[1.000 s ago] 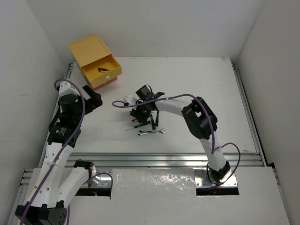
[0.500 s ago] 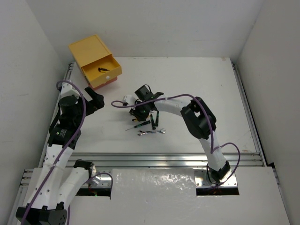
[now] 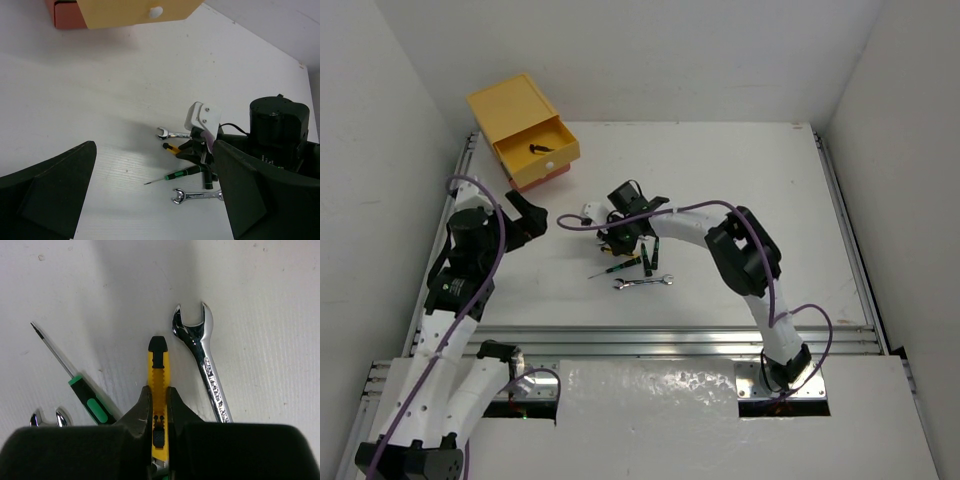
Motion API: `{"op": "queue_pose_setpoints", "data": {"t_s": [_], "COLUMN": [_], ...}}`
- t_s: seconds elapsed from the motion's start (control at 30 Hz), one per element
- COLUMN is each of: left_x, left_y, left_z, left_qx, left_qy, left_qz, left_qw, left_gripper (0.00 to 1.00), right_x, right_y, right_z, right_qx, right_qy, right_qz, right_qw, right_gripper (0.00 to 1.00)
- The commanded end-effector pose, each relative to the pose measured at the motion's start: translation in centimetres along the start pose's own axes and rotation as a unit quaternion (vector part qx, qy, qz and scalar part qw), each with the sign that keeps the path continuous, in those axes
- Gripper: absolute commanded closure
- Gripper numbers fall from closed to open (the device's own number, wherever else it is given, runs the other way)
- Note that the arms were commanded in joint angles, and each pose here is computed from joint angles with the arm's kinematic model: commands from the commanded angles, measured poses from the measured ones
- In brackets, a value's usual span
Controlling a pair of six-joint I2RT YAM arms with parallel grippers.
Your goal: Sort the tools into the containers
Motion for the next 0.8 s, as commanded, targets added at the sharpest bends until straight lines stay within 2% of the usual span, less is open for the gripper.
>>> {"op": "queue_pose_setpoints", "data": {"t_s": [0.0,0.13,0.37,0.4,0.47,0.5,0.53,0.63,0.67,0.77], "left_x": [-0.4,-0.9,-1.6,-2.0,-2.2,-2.8,-3.1,-3.9,-4.2,-5.6], "left_y": [0.1,-0.8,-2.8,-2.5,-3.5,-2.9,-3.0,-2.7,-2.7,-2.6], "left_z": [0.0,0.3,1.5,1.6,1.9,2.0,1.9,1.9,2.0,2.0], "left_qx": [-0.010,0.005,0.034,0.021,0.038,0.018,0.025,0.023,0.028,0.036], "left_qy": [-0.027,-0.066,-0.143,-0.161,-0.195,-0.221,-0.241,-0.281,-0.288,-0.312], "left_qz": [-0.014,-0.041,-0.098,-0.106,-0.134,-0.140,-0.153,-0.161,-0.162,-0.160], "left_qw": [0.999,0.997,0.984,0.981,0.971,0.965,0.958,0.946,0.944,0.936], "left_gripper": [0.01,0.01,0.02,0.02,0.04,0.04,0.04,0.05,0.08,0.13], "right_x": [0.2,0.5,1.8,2.1,3.1,3.6,4.2,5.7,6.2,6.9], "right_y": [1.5,2.9,6.0,6.2,6.3,6.9,6.6,7.2,7.3,8.2], "right_z": [-1.8,-3.6,-10.4,-10.9,-11.7,-13.1,-13.3,-15.1,-15.3,-16.3], "right_qx": [-0.037,-0.070,-0.174,-0.183,-0.205,-0.226,-0.231,-0.280,-0.283,-0.308], "right_qy": [-0.020,-0.023,-0.060,-0.057,-0.032,-0.027,-0.018,0.006,0.015,0.024], "right_qz": [-0.010,-0.012,-0.008,-0.006,0.010,0.011,0.020,0.039,0.061,0.066], "right_qw": [0.999,0.997,0.983,0.981,0.978,0.974,0.973,0.959,0.957,0.949], "right_gripper": [0.97,1.00,1.00,1.00,1.00,1.00,1.00,1.00,1.00,1.00]}}
Point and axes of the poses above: each gripper's point midway between its finger pads, its own z axis out along the fingers, its own x axis along the line the jaws close on, y = z × x, the point moved 10 cm from there along -z, back along the fingers, and after that the axes turned 2 degrees about z, right-handed, at the moved point
